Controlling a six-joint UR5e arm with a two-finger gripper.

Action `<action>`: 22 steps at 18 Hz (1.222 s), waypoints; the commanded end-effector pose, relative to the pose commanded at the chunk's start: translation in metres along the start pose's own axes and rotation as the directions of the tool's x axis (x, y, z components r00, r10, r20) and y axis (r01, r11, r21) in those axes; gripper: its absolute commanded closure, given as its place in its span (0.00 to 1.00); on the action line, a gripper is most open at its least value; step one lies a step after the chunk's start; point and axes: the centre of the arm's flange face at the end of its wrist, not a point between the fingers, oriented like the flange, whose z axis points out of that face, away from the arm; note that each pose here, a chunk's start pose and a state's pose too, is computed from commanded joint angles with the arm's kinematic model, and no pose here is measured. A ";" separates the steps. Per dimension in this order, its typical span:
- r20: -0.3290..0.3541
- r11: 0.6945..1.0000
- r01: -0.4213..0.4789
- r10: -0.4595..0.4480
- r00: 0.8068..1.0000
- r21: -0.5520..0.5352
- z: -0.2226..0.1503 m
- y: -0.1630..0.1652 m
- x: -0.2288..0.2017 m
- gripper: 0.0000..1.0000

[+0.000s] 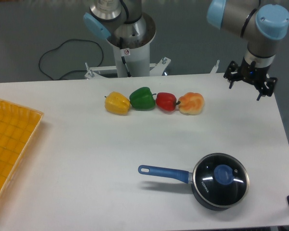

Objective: Open the lid
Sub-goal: 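Move the open gripper down toward the saucepan lid's blue knob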

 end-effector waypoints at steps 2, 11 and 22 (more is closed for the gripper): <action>0.000 1.000 -0.003 0.003 1.000 0.000 0.001 -0.002 -0.002 0.00; 0.016 1.000 -0.016 0.015 1.000 0.009 0.020 -0.010 0.002 0.00; 0.066 0.999 -0.026 0.025 0.997 0.023 0.001 -0.094 0.017 0.00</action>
